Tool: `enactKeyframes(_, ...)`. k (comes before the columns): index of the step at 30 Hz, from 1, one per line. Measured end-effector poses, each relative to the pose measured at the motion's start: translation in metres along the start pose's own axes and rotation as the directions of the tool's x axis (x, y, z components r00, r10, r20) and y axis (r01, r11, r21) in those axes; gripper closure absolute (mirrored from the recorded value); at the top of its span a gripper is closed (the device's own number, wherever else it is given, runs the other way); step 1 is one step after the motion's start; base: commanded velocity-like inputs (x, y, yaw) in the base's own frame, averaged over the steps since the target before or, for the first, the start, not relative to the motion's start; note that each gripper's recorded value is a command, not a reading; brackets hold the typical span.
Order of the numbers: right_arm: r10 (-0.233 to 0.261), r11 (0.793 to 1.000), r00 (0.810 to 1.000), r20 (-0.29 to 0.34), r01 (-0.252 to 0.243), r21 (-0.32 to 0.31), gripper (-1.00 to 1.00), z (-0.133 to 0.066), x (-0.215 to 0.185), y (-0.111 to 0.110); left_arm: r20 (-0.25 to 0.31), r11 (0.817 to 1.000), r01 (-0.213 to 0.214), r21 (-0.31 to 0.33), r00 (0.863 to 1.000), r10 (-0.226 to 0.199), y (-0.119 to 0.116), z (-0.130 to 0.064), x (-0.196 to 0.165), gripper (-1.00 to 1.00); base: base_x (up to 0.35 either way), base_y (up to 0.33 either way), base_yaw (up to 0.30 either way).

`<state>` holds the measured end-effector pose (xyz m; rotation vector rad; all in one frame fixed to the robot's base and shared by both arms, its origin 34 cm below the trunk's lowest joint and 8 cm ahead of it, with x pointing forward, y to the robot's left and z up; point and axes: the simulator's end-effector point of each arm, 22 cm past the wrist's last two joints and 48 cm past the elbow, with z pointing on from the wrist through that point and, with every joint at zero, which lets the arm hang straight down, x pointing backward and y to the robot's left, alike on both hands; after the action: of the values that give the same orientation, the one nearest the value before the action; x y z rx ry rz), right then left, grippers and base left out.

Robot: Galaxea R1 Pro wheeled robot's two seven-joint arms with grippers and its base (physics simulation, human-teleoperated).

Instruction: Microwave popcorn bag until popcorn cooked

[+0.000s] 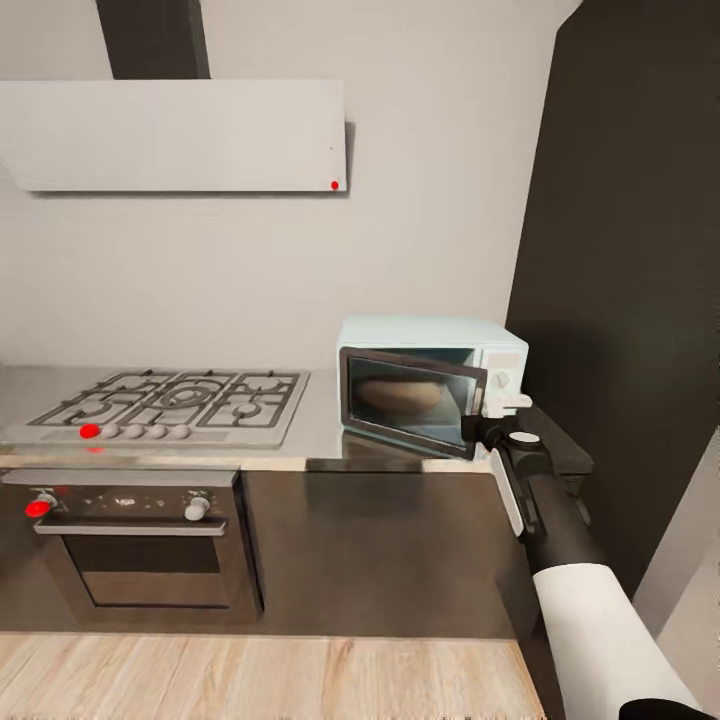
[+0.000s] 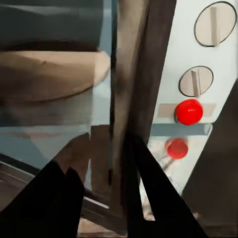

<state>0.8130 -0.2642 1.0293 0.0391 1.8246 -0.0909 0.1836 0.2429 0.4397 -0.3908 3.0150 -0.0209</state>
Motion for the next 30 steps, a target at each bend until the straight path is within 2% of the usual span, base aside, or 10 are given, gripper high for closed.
enactKeyframes(9, -0.012, 1.0, 1.0, -0.002, 0.013, 0.021, 1.0, 0.0001, 0.0006, -0.0069, 0.0, 1.0, 0.0, 0.0, 1.0, 0.0, 0.0, 0.0, 0.0, -1.0, -0.261, 0.22, 0.0)
enactKeyframes(16, 0.008, 1.0, 1.0, -0.004, -0.008, 0.006, 1.0, -0.0001, 0.0007, -0.0029, -0.001, 1.0, 0.0, 0.001, 1.0, 0.0, -0.0001, 0.0, 0.0003, -1.0, -0.246, 0.214, 0.0)
enactKeyframes(22, 0.008, 1.0, 1.0, -0.005, -0.008, -0.003, 1.0, -0.0011, 0.0001, 0.0001, -0.001, 1.0, -0.001, 0.0, 1.0, 0.001, 0.0009, -0.0001, 0.0004, -1.0, -0.039, 0.035, 0.0)
enactKeyframes(23, 0.008, 1.0, 1.0, -0.006, -0.008, -0.002, -1.0, -0.0011, 0.0001, 0.0001, -0.001, 1.0, -0.001, 0.0, 1.0, 0.001, 0.001, -0.0001, 0.0004, -1.0, -0.004, 0.003, 0.0)
enactKeyframes(24, -0.018, 0.999, 1.0, -0.006, 0.018, 0.028, -1.0, -0.0016, -0.0005, -0.0089, 0.0, 1.0, -0.001, 0.0, 1.0, 0.001, 0.0009, -0.0001, 0.0003, -1.0, -0.001, 0.001, 0.0)
enactKeyframes(30, -0.012, 1.0, 1.0, -0.014, 0.012, 0.016, -1.0, -0.001, 0.0022, -0.0057, -0.001, 1.0, -0.001, -0.001, 1.0, 0.001, 0.0014, -0.0001, 0.0004, -1.0, 0.0, 0.0, 0.0)
